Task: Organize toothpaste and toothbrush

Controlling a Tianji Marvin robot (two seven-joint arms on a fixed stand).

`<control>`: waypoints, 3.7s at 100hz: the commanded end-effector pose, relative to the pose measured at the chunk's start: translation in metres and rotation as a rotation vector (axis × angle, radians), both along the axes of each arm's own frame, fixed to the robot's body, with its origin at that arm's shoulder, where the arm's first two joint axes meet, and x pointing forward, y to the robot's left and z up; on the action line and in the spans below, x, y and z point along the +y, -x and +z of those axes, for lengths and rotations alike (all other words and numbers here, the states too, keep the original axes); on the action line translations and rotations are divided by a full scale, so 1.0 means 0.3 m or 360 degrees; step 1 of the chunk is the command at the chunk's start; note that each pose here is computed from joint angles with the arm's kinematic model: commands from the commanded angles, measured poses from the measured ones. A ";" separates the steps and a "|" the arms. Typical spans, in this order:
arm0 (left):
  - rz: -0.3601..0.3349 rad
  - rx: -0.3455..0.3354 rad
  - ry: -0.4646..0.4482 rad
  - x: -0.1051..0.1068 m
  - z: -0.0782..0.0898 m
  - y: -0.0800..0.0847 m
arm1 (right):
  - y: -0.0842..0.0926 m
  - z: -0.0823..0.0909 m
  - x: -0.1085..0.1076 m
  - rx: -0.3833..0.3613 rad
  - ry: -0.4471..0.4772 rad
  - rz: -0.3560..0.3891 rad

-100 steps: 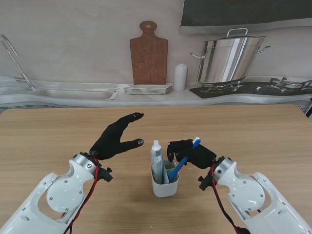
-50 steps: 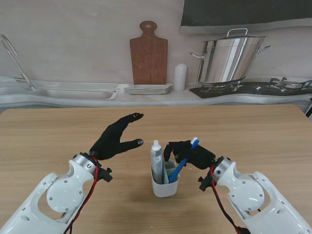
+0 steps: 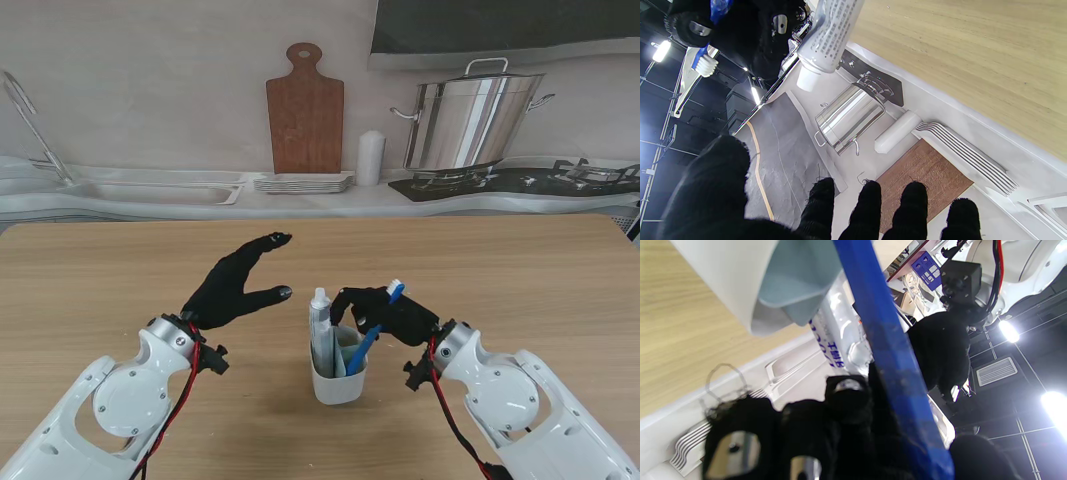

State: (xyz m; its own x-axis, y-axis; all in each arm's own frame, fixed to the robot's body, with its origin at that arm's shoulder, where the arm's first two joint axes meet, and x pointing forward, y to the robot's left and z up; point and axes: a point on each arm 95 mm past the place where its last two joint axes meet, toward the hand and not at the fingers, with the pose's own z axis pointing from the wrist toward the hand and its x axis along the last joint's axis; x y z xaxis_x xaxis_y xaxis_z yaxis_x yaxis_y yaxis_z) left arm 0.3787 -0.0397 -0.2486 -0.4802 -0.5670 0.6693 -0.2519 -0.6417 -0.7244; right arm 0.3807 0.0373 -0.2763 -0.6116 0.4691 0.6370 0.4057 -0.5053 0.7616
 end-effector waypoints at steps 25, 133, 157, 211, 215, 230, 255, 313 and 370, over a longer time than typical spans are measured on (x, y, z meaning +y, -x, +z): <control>-0.0014 0.0002 0.0000 0.000 0.005 0.009 | 0.006 -0.007 0.016 0.0002 0.0005 0.0035; -0.0001 0.0010 -0.0004 0.011 -0.001 0.014 | 0.012 0.006 0.023 -0.0072 0.0047 0.0057; 0.0000 0.0010 -0.0005 0.012 -0.002 0.014 | 0.015 0.018 0.023 -0.0089 0.0029 0.0051; 0.0006 -0.0001 0.0005 0.014 0.002 0.009 | 0.025 0.136 -0.057 -0.0224 -0.0061 -0.0135; 0.0007 0.0000 0.0007 0.014 0.002 0.008 | 0.026 0.148 -0.068 -0.0238 -0.0064 -0.0152; 0.0006 0.0012 0.0017 0.013 0.002 0.006 | 0.026 0.181 -0.104 -0.0281 -0.0078 -0.0211; 0.0022 0.0024 0.0032 0.014 -0.002 0.004 | 0.026 0.209 -0.170 -0.0346 -0.0080 -0.0316; 0.0181 0.0077 0.0058 0.024 -0.078 0.026 | 0.065 0.088 -0.278 -0.0319 -0.0122 -0.0666; 0.0242 0.0156 0.0106 0.040 -0.149 -0.008 | -0.010 0.043 -0.213 -0.0172 -0.0160 -0.0739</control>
